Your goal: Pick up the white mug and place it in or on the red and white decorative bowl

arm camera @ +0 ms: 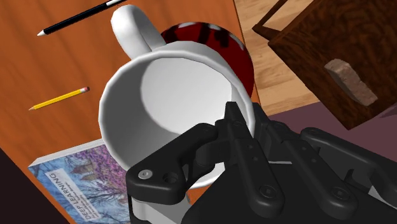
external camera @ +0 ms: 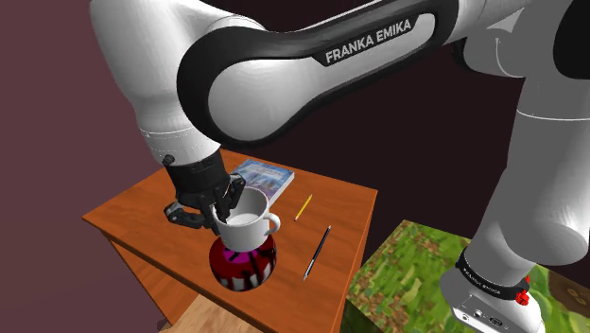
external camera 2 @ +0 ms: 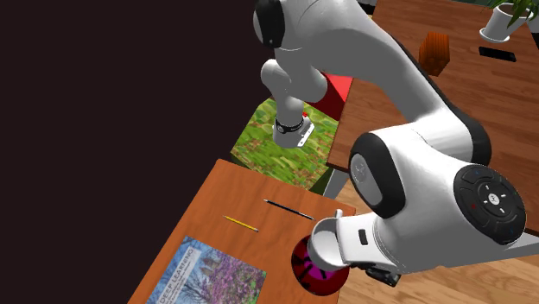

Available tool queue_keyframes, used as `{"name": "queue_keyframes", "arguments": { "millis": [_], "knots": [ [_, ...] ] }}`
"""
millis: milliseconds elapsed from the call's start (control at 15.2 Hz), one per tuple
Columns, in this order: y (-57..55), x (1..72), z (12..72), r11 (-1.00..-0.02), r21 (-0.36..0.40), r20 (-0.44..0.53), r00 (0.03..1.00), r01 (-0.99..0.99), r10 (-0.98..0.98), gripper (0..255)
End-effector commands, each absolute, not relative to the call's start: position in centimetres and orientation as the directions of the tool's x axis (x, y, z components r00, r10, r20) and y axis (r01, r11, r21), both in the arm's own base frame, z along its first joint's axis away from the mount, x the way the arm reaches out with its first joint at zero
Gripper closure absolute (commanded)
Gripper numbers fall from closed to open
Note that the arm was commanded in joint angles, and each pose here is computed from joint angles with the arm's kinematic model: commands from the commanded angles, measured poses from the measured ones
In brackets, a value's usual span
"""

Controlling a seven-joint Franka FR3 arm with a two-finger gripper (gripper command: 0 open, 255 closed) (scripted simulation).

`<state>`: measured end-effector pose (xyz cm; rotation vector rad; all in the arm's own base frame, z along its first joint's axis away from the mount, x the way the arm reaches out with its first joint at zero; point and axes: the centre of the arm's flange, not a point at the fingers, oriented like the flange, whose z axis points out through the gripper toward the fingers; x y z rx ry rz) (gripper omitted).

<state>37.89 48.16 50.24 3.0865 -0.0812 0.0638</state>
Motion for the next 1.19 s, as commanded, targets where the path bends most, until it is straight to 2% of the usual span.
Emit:
{"name": "queue_keyframes", "arguments": {
  "millis": [0, 528, 1056, 1122],
  "knots": [
    [48.2, 37.8, 49.2, -0.997, 0.052, 0.043, 0.998, -0.054, -0.051, 255],
    [48.2, 37.8, 45.0, -0.997, 0.052, 0.043, 0.998, -0.054, -0.051, 255],
    [48.2, 37.8, 45.0, -0.997, 0.052, 0.043, 0.998, -0.054, -0.051, 255],
    [48.2, 37.8, 45.0, -0.997, 0.052, 0.043, 0.998, -0.054, -0.051, 0]
  ]
}}
